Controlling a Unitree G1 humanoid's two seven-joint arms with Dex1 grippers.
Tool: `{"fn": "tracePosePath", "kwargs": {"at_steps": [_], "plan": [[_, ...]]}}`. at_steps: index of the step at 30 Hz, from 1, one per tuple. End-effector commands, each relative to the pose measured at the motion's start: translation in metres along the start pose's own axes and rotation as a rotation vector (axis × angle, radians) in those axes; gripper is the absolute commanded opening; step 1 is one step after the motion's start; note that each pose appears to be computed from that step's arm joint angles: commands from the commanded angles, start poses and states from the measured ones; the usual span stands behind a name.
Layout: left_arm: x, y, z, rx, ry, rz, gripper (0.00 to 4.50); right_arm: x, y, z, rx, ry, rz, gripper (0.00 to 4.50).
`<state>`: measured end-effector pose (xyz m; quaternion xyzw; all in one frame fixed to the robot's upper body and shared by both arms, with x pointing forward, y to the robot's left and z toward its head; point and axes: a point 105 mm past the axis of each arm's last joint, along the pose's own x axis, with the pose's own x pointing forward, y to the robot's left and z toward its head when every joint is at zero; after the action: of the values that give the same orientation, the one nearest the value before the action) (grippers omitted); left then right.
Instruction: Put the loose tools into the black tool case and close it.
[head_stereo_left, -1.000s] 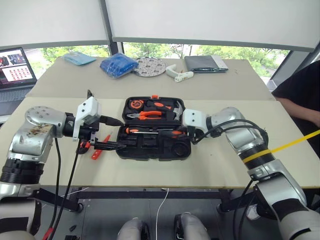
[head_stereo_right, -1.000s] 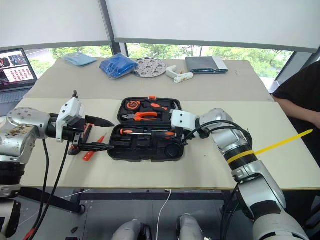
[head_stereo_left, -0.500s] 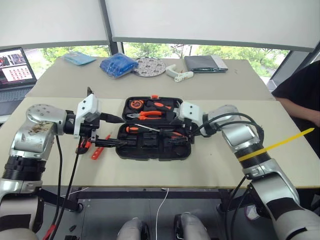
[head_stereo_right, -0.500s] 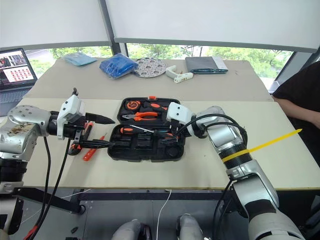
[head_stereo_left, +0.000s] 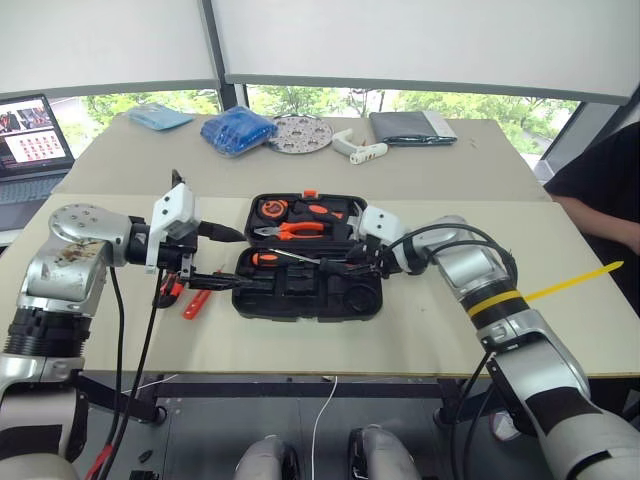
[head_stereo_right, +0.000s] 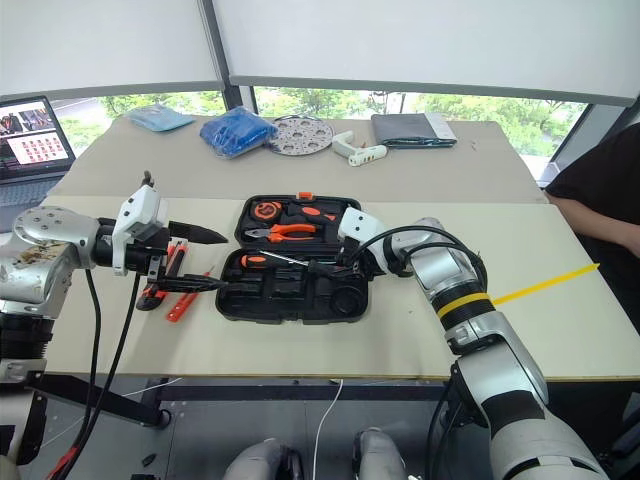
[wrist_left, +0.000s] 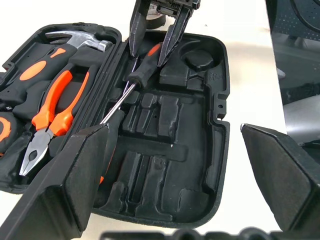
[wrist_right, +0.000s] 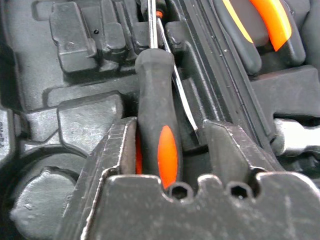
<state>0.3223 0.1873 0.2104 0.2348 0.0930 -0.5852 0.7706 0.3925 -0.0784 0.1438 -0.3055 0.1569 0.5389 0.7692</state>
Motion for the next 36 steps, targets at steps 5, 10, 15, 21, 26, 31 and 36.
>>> {"fn": "tracePosePath", "kwargs": {"at_steps": [5, 10, 15, 21, 26, 31, 36], "plan": [[-0.007, 0.006, 0.010, 0.060, 0.005, 0.026, 4.50, -0.013, 0.000, 0.019, -0.086, -0.057, 0.007, 0.81], [-0.005, 0.007, 0.010, 0.066, 0.002, 0.025, 4.50, -0.015, -0.001, 0.021, -0.208, -0.026, 0.006, 0.76], [-0.005, 0.008, 0.011, 0.071, -0.001, 0.029, 4.50, -0.014, -0.003, 0.017, -0.280, 0.001, -0.001, 0.75], [-0.005, 0.009, 0.011, 0.074, -0.001, 0.033, 4.50, -0.013, -0.002, 0.018, -0.296, -0.009, 0.001, 0.75], [-0.003, 0.010, 0.011, 0.077, -0.003, 0.033, 4.50, -0.016, -0.008, 0.039, -0.256, -0.088, -0.042, 2.67], [-0.003, 0.011, 0.010, 0.075, 0.002, 0.033, 4.50, -0.013, -0.008, 0.056, -0.166, -0.176, -0.052, 2.44], [-0.002, 0.011, 0.010, 0.075, 0.002, 0.033, 4.50, 0.001, -0.002, 0.049, -0.136, -0.163, -0.043, 0.57]]}}
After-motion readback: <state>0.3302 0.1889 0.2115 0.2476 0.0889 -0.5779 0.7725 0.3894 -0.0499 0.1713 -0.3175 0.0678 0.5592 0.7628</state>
